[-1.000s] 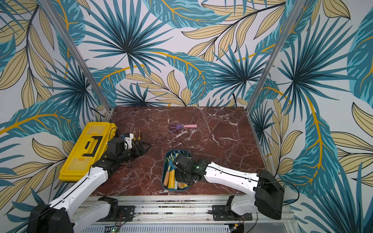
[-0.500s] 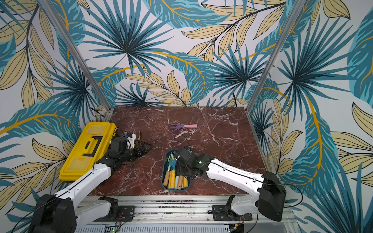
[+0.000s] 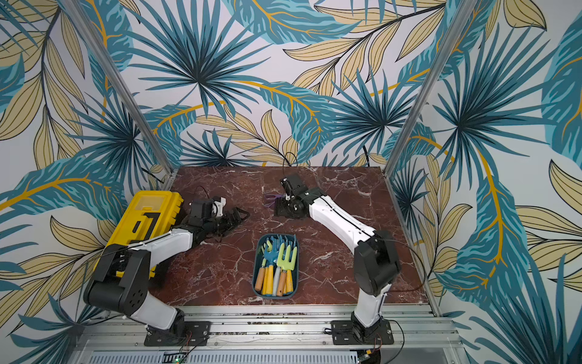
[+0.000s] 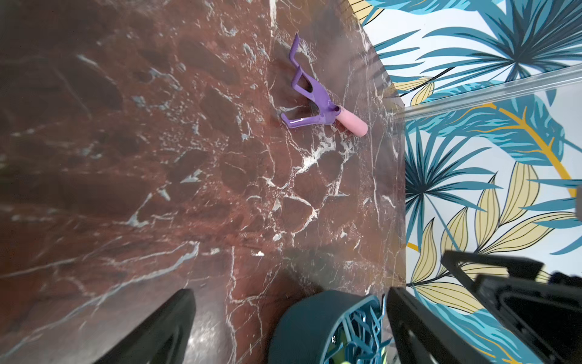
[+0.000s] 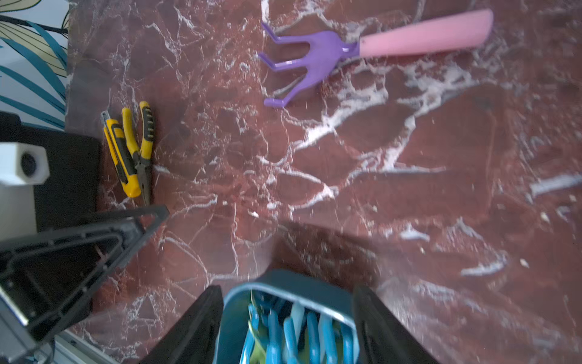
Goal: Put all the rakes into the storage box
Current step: Adjust the rake at the center of the board.
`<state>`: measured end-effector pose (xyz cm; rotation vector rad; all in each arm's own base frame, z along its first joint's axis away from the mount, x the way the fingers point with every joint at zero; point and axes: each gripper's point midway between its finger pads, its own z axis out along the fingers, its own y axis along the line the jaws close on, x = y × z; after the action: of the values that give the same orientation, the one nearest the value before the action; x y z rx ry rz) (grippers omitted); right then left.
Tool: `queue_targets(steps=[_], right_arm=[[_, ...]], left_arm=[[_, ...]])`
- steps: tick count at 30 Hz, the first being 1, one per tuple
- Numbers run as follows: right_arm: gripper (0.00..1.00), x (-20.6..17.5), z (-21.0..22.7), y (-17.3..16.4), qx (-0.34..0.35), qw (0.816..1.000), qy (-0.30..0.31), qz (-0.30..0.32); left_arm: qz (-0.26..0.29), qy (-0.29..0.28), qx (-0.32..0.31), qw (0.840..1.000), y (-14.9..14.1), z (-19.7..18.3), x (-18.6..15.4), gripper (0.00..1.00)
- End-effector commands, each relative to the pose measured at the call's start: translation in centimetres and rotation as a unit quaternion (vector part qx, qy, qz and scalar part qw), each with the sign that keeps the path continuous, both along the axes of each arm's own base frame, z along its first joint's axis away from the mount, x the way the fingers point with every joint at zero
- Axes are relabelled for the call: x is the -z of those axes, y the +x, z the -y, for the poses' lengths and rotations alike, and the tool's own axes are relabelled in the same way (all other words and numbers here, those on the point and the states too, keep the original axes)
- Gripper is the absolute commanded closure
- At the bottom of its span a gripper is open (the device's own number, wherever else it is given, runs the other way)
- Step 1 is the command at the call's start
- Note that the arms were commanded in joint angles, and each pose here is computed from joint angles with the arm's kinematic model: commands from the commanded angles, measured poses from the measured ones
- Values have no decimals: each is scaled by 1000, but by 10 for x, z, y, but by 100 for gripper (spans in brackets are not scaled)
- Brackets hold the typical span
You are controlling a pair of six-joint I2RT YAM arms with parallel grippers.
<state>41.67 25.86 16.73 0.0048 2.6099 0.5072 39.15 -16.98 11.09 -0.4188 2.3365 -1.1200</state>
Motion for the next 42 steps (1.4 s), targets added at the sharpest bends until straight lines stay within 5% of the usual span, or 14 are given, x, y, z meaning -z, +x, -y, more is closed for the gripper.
queue_targets(steps=[1,11,21,33,42], right_arm=[[30,4,-6,38,-42,999,14,7],[23,37,8,150,-33,995,89,14],[9,95,37,193,-4,992,129,-15],[10,132,32,152,-19,986,133,-95],[30,134,42,87,-58,993,9,-103]], left_arm=[[26,-32,8,999,19,13,-15,0],[4,-22,9,1000,8,17,2,0],[-6,-4,9,1000,-16,14,5,0],[-7,2,9,1000,-27,10,5,0],[-3,5,12,1000,-30,10,4,0]])
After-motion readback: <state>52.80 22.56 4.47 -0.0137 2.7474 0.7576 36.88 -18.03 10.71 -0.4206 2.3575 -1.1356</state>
